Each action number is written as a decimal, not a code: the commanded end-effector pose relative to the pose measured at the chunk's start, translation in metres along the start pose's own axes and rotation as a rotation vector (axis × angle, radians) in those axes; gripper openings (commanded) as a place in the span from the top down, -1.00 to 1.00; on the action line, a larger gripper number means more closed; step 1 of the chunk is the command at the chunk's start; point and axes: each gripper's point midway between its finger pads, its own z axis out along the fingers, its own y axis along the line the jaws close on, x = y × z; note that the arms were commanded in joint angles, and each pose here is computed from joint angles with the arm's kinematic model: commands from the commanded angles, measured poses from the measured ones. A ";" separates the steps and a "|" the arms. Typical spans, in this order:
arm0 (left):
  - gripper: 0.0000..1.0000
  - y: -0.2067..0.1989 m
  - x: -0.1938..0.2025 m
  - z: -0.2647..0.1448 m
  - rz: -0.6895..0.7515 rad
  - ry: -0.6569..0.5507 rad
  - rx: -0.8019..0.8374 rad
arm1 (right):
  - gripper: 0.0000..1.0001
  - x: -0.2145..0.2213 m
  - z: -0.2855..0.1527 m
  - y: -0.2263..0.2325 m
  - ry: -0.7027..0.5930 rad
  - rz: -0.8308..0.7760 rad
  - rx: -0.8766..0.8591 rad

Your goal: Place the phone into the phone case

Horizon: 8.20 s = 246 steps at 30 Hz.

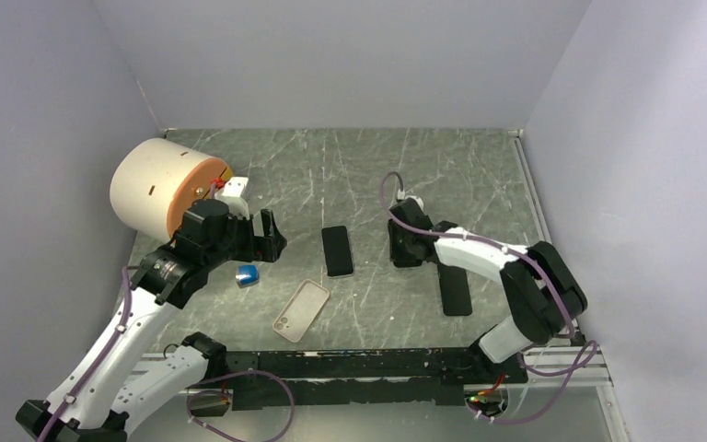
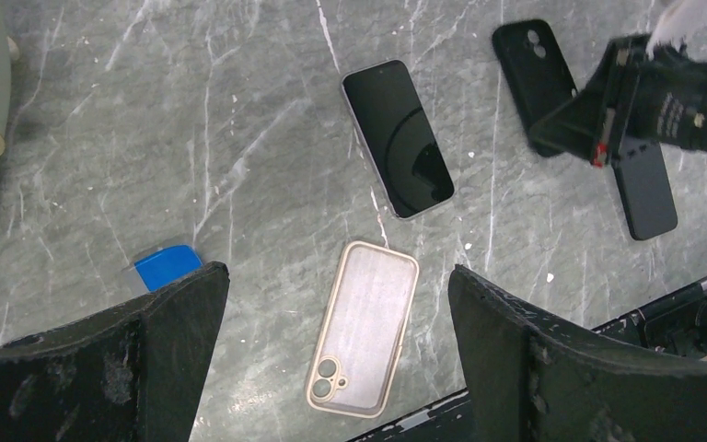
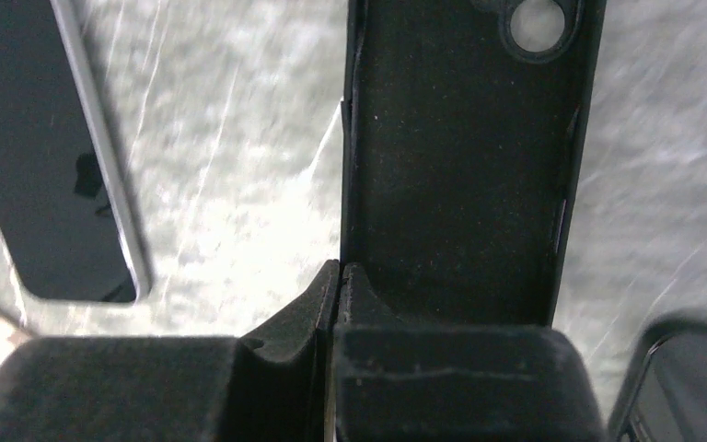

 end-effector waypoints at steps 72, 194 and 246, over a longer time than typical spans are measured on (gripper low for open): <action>-0.88 0.038 -0.036 -0.055 -0.058 -0.292 -0.188 | -0.97 0.003 0.038 0.145 0.018 -0.236 0.028; -0.88 0.037 -0.031 -0.047 -0.050 -0.256 -0.186 | -0.93 0.004 -0.012 0.017 0.031 -0.148 0.123; -0.87 0.020 -0.016 -0.042 -0.175 -0.173 -0.112 | -0.49 0.043 0.012 0.099 0.018 -0.216 -0.134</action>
